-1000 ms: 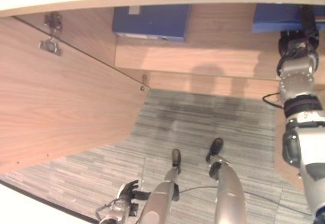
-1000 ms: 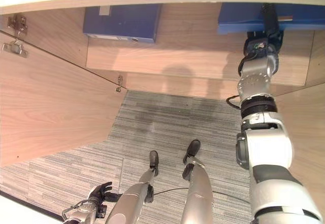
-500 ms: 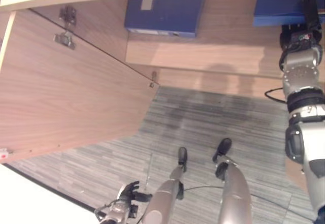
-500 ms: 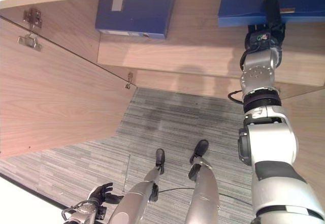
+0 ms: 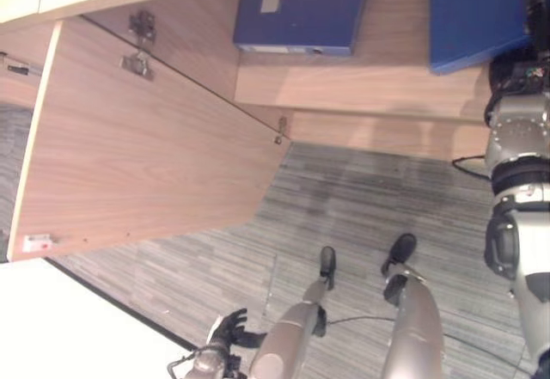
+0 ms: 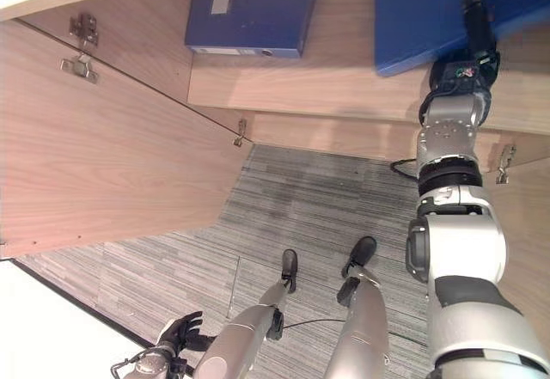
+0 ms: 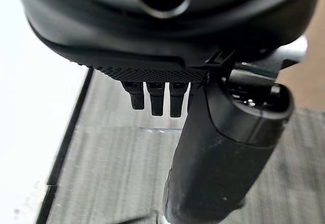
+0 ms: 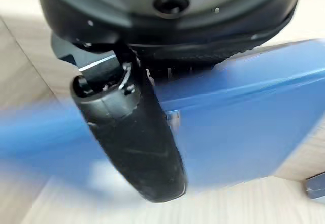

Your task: Put the empty folder in the office cabinet

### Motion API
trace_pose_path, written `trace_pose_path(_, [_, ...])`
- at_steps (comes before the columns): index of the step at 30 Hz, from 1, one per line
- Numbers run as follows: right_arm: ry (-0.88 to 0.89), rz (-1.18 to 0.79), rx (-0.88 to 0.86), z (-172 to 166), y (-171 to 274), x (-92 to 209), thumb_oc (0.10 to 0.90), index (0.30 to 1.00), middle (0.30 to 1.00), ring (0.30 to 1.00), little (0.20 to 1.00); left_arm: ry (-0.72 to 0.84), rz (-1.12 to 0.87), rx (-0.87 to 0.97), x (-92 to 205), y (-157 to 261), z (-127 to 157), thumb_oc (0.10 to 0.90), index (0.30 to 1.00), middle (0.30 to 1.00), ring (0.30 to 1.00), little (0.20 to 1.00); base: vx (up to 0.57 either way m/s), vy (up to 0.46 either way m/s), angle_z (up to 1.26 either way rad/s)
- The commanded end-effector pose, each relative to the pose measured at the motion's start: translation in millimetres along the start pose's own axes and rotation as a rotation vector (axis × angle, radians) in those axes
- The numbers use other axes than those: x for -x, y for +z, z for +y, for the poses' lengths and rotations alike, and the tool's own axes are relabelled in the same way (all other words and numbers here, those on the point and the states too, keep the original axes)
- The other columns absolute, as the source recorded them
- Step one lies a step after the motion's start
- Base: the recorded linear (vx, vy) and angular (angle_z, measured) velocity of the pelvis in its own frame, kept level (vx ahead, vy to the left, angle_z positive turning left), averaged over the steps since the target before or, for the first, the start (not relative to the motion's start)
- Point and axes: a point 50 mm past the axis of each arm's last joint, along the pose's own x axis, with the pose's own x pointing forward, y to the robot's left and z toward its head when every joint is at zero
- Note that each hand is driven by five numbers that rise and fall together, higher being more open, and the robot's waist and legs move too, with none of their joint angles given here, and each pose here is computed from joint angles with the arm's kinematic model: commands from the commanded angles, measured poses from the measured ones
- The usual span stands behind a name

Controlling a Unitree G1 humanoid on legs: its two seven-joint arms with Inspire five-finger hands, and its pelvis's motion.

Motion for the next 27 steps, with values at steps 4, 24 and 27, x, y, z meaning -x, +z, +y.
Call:
trace_pose_path(4, [0.138,-0.074,-0.045,13.0,9.5,3.6,0.8,0.9,0.9,0.9,0.9,0.046,0.15,-0.099,12.0,-44.5,24.8,0.8,0.9,0.9,0.9,0.9,0.0,0.012,0.01])
trace_pose_path(24, [0.192,0.34,0.508,-16.0,-92.6,35.2,0.8,0.9,0.9,0.9,0.9,0.074,0.143,-0.043,3.3,-24.3,36.7,0.8,0.9,0.9,0.9,0.9,-0.01,0.008,-0.03])
trace_pose_path(27, [0.311,0.43,0.876,-5.8,-97.9,32.6,0.8,0.9,0.9,0.9,0.9,0.058,0.121,-0.078,1.0,-15.9,42.7,0.8,0.9,0.9,0.9,0.9,-0.03,-0.029,-0.05])
